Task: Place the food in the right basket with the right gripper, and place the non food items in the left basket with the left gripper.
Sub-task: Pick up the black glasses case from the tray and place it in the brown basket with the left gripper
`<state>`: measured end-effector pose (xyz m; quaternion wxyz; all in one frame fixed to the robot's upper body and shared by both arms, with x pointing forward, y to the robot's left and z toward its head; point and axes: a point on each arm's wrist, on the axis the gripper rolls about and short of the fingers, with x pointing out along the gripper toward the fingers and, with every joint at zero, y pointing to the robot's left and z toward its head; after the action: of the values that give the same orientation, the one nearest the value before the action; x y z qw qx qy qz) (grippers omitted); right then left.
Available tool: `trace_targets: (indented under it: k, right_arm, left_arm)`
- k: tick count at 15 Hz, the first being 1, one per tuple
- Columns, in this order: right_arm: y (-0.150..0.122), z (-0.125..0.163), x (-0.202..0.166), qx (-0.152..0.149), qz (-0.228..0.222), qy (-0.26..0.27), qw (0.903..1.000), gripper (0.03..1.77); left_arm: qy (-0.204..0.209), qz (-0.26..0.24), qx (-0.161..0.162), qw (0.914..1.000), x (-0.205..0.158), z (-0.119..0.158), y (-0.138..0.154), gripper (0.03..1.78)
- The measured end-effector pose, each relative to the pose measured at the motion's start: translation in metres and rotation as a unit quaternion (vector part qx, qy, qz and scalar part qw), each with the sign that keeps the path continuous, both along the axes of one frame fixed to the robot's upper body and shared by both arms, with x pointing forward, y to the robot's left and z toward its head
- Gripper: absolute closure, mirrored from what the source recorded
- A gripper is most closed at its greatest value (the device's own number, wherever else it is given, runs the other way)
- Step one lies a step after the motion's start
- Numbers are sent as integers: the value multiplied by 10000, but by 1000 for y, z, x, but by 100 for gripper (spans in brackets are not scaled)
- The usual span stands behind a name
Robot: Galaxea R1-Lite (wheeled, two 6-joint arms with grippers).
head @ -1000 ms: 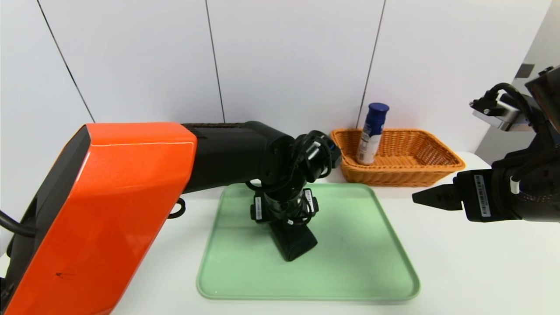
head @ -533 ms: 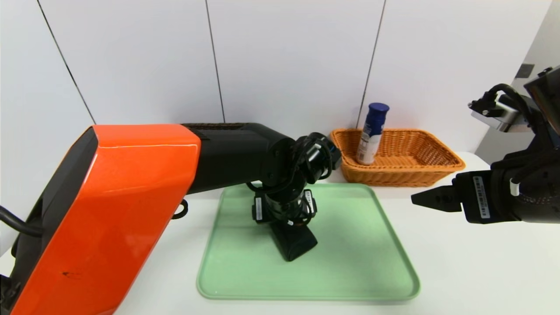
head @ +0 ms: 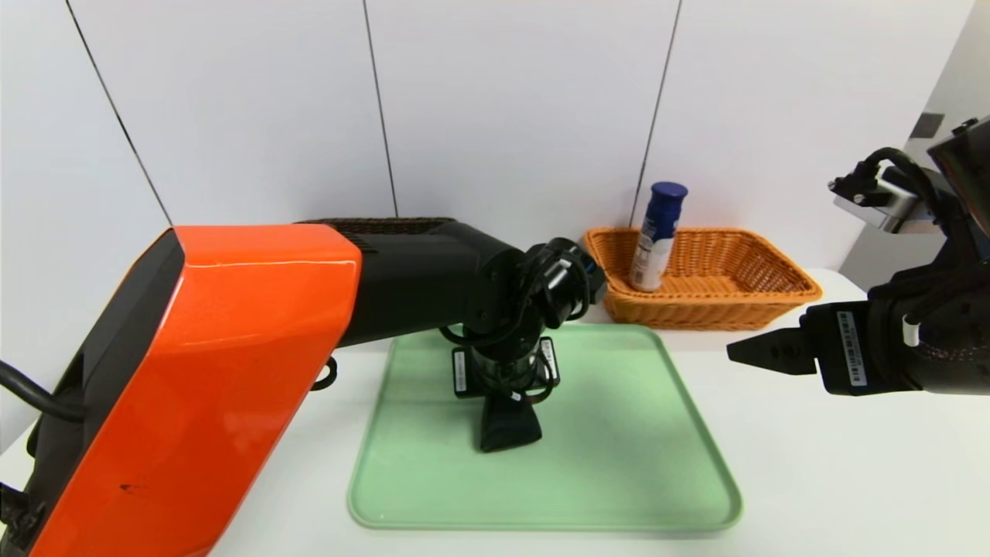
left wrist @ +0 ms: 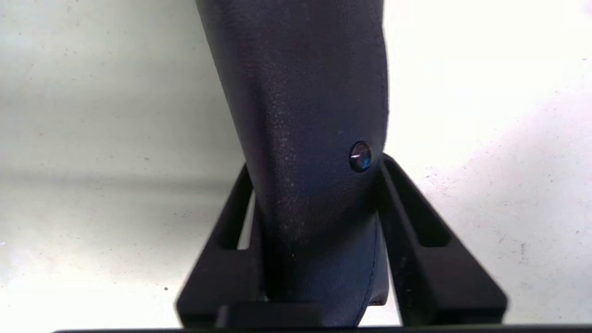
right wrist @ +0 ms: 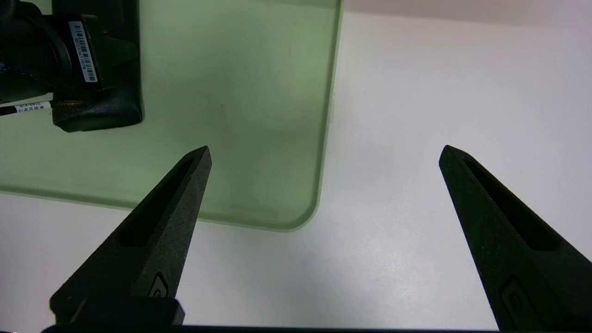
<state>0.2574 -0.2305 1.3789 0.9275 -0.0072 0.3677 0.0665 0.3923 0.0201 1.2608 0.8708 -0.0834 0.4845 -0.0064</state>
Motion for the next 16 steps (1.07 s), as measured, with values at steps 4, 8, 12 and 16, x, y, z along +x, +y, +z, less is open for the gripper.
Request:
trace_targets:
  k: [4,8,12,16]
  right_arm:
    - [0,0,0,-6,9,-4,10000,10]
    - [0,0,0,8,-2,-8,10000,10]
    - [0,1,-1,14,13,-22,10000,10]
    - [0,2,-2,13,32,-40,10000,10]
  left_arm:
    - [5,-17,-33,10000,-4,9,4,115]
    - [-68,-134,-176,9997,-15,31,9,133]
    - [-166,-449,-400,9980,-40,63,12,136]
    - [-467,-754,-799,9929,-71,105,22,136]
